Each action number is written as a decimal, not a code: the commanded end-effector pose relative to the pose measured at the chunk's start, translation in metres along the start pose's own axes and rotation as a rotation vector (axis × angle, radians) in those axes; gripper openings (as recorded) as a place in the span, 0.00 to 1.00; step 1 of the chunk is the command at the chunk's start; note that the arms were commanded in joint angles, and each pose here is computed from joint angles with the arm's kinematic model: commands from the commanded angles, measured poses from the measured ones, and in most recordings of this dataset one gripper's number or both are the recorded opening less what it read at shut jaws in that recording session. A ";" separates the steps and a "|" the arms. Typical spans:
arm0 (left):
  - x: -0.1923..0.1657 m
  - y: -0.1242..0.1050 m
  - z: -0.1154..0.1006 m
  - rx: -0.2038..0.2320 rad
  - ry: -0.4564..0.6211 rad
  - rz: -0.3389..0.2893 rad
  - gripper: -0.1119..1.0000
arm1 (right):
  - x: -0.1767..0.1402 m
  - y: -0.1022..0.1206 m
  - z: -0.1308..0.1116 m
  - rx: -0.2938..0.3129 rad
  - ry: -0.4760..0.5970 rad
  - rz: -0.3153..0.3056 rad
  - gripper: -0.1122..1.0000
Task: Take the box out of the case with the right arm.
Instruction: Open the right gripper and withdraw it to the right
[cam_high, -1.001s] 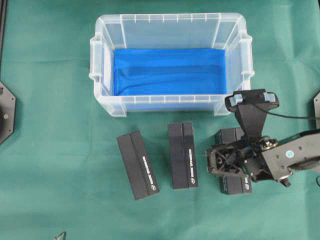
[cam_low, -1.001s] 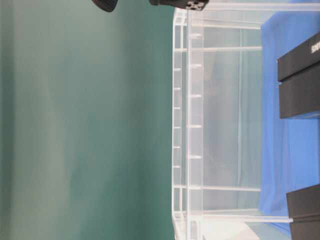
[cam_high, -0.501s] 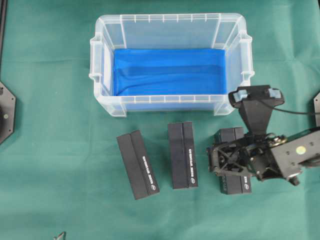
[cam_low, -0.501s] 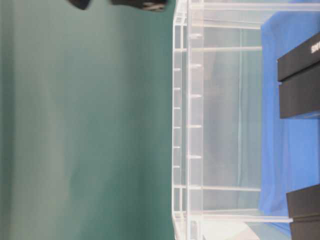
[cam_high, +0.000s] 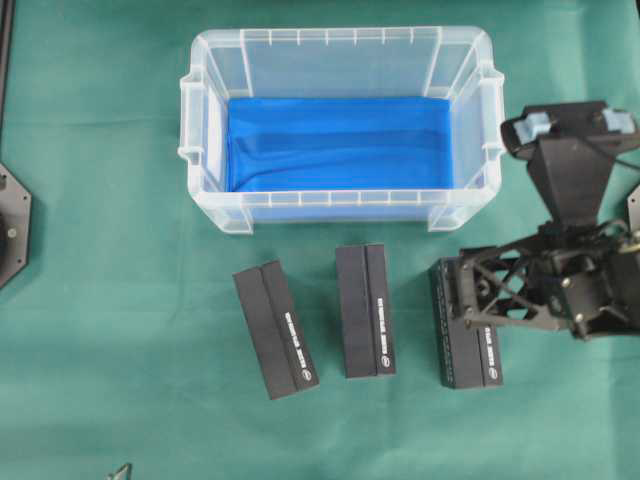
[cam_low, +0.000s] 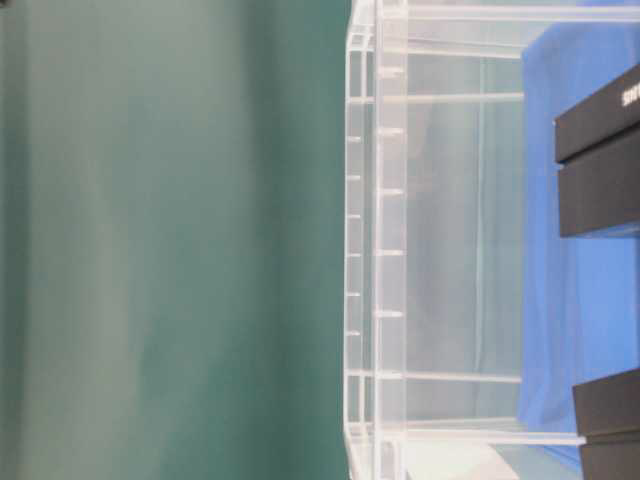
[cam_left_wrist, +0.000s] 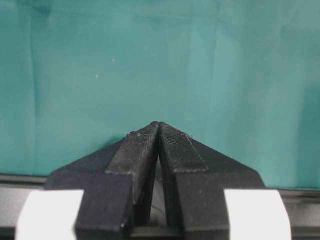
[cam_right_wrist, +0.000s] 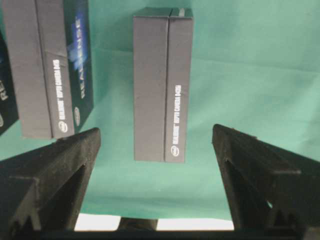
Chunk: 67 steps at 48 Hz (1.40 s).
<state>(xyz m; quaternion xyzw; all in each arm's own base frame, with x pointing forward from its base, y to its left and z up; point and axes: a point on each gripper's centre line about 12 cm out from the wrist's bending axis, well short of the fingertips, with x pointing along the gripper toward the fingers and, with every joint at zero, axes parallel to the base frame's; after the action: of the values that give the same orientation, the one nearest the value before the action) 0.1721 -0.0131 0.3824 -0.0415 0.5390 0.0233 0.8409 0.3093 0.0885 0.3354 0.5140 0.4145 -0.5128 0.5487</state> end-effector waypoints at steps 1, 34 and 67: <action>-0.003 0.000 0.003 -0.003 -0.017 0.000 0.10 | -0.016 0.001 0.007 0.006 0.007 0.032 0.88; -0.002 0.000 0.003 -0.008 -0.014 0.001 0.10 | -0.015 -0.041 0.018 0.024 0.038 0.020 0.88; -0.003 0.000 0.003 -0.008 -0.016 0.001 0.10 | -0.014 -0.084 0.032 0.071 0.010 0.012 0.88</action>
<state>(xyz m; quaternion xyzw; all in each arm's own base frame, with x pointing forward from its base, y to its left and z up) 0.1721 -0.0132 0.3824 -0.0426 0.5389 0.0245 0.8409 0.2232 0.0694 0.3345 0.5308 0.4051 -0.5230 0.5298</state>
